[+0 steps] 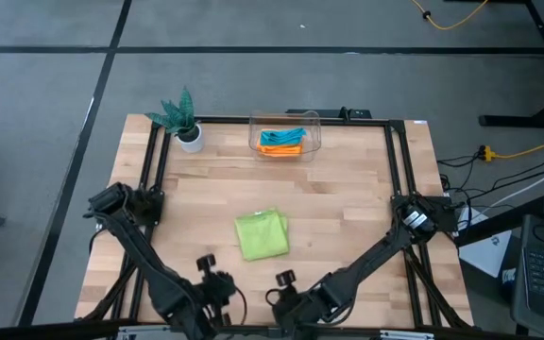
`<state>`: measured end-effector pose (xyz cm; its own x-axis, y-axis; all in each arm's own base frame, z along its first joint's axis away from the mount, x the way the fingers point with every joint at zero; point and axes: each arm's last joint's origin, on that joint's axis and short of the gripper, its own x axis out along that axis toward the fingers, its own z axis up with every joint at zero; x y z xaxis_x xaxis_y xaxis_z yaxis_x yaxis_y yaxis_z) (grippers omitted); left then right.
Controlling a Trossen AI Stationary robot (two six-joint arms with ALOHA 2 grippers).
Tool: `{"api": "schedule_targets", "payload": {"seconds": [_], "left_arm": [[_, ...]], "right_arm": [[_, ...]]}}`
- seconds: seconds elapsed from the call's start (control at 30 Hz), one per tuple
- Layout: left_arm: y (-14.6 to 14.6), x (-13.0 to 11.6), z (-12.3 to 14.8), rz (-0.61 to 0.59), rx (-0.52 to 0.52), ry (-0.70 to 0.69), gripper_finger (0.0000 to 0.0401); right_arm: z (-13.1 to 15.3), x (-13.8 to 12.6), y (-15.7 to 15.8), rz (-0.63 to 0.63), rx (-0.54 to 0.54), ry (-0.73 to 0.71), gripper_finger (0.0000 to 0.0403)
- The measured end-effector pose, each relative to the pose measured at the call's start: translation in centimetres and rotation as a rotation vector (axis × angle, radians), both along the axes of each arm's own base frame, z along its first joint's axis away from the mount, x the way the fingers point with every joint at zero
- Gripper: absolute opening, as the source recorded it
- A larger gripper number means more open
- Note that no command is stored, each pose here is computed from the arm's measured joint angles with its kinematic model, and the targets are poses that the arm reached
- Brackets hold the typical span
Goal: Fold microfiber towels
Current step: Put the green microfiber cloth into the transparent bin
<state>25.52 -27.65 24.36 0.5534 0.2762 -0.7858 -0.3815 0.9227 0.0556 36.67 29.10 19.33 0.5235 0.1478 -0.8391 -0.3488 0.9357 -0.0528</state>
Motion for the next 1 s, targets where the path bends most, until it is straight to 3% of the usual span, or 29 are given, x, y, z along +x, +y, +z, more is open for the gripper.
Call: {"api": "schedule_targets", "payload": {"seconds": [0.1,0.3,0.47,0.67,0.77,1.0], "left_arm": [[-1.2,0.2,0.1,-0.101,-0.023,-0.033,0.0082],[-2.2,-0.3,0.3,-0.249,0.047,-0.053,0.0082],[-2.2,-0.3,0.4,-0.257,0.096,-0.08,0.0082],[-1.8,0.2,0.5,-0.237,0.108,-0.089,0.0082],[-1.6,0.4,0.5,-0.228,0.108,-0.088,0.0082],[-1.3,0.7,0.4,-0.222,0.106,-0.078,0.0082]], "right_arm": [[0.5,0.7,0.4,-0.002,0.018,-0.098,0.0143],[0.9,1.2,0.4,-0.032,0.064,-0.145,0.0143],[0.9,1.7,-0.3,-0.037,0.053,-0.152,0.0143],[0.4,3.2,-3.9,-0.199,-0.042,-0.11,0.0147],[-0.5,4.2,-6.0,-0.24,-0.066,-0.054,0.0171],[-4.4,7.0,-10.5,-0.28,-0.141,0.033,0.0272]]}}
